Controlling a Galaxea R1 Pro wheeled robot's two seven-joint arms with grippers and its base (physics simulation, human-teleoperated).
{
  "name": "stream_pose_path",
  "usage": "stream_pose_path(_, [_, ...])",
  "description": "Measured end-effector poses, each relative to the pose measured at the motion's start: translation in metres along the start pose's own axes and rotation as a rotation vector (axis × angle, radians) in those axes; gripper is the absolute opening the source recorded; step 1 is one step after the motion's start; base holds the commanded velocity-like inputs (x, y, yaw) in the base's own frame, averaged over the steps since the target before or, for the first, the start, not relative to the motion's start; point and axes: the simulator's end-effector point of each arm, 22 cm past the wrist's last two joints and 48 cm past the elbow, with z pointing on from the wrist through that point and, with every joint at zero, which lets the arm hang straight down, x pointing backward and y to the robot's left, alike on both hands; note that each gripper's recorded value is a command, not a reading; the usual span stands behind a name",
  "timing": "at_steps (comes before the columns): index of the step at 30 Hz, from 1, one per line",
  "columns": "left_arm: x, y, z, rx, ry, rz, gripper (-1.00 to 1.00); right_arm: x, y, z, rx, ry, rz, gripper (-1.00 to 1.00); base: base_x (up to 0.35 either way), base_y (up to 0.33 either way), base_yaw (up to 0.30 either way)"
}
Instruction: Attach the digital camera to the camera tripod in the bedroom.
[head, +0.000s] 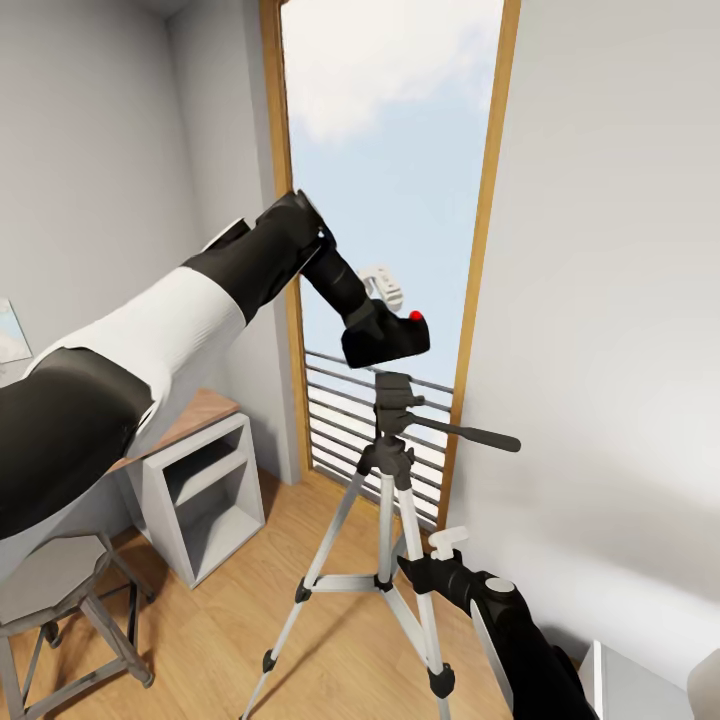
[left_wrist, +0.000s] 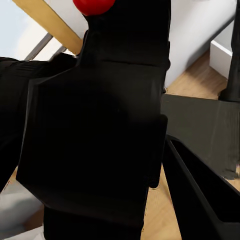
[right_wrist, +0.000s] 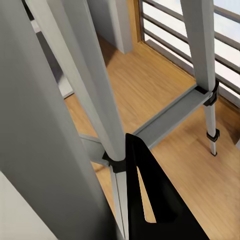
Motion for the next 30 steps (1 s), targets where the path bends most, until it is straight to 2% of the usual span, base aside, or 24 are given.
stream_pose_path(9, [-0.018,-0.013,-0.003,0.050,-0.070,-0.004,-1.00,0.001,-0.001,0.000,-0.002,0.001,0.002,-1.00,0.000,0.000,0.000])
stream_pose_path(30, [-0.013,-0.017,0.004,0.068,-0.067,-0.017,-1.00,0.000,0.000,0.000,-0.002,0.001,-0.004,-1.00,0.000,0.000,0.000])
